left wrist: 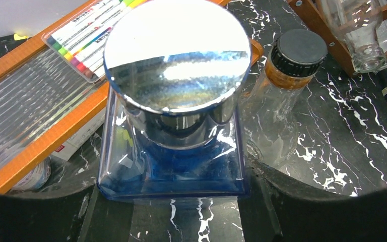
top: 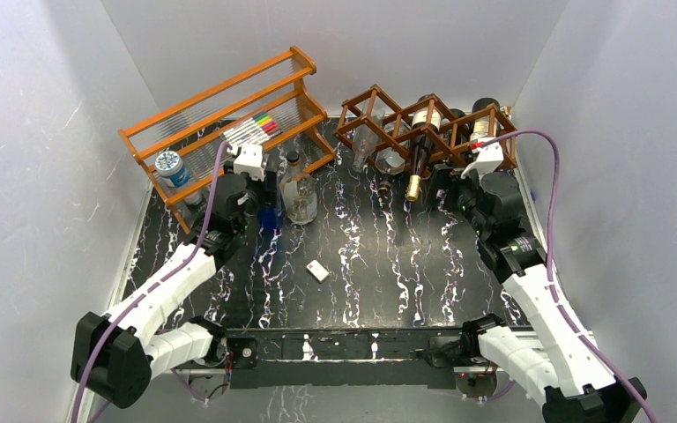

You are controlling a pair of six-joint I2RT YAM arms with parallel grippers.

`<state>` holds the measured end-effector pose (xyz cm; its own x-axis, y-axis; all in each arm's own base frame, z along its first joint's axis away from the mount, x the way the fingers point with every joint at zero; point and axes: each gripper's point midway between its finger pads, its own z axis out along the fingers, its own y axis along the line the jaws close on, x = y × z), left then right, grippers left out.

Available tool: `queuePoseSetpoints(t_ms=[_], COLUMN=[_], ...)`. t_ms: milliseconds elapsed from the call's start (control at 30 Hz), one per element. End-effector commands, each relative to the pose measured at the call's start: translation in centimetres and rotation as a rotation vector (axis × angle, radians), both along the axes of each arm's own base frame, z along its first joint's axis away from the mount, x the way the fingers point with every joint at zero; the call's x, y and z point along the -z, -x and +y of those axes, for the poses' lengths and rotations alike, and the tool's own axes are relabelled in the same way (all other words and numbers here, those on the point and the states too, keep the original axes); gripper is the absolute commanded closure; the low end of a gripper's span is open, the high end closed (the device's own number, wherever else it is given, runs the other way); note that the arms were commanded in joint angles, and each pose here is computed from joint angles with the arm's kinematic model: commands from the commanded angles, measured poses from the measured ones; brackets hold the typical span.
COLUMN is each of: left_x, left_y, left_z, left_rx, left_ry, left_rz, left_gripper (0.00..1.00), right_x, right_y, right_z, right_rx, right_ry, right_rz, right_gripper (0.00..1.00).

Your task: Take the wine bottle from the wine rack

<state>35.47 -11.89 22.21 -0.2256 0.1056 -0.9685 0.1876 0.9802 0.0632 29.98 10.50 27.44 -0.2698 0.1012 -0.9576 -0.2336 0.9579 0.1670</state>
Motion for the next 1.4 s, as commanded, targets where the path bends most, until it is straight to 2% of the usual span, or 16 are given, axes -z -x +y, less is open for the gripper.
queuePoseSetpoints(t_ms=[0, 100, 200, 533, 700, 867, 1000, 1133, 1367], left_x=[-3.0, -3.0, -3.0, -4.6, -6.4, -10.5, -15.2, -18.9, -22.0], left_y=[-0.1, -0.1, 0.0, 0.7, 1.6, 3.8, 5.6, 6.0, 5.0], left_z=[1.6, 1.8, 1.7, 1.4, 1.4, 1.2, 0.2, -2.1, -8.3], left_rx=[-0.085, -0.097, -0.090, -0.052, -0.043, 0.020, 0.129, 0.272, 0.551], left_ry=[0.017, 0.015, 0.018, 0.037, 0.080, 0.124, 0.129, 0.138, 0.235], left_rz=[-0.081, -0.074, -0.074, -0.112, -0.136, -0.174, -0.261, -0.333, -0.388], left_gripper=[0.61, 0.43, 0.31, 0.05, 0.02, 0.02, 0.02, 0.02, 0.02], right_x=[-3.8, -4.1, -4.1, -2.2, -1.2, -1.9, -1.4, -1.5, -1.3], right_y=[0.3, 0.5, 0.6, 1.2, 1.4, 1.9, 1.6, 0.7, -1.6], right_z=[-0.4, -0.3, -0.3, -0.9, -1.0, -1.8, -2.3, -0.9, 1.7], right_rx=[0.019, 0.014, 0.011, 0.027, 0.021, 0.049, 0.092, 0.057, 0.012], right_ry=[-0.034, -0.036, -0.033, 0.029, 0.066, 0.095, 0.094, 0.052, -0.034], right_rz=[-0.074, -0.072, -0.063, 0.051, 0.131, 0.150, 0.177, 0.199, 0.259], right_gripper=[0.02, 0.02, 0.02, 0.02, 0.02, 0.02, 0.02, 0.02, 0.02])
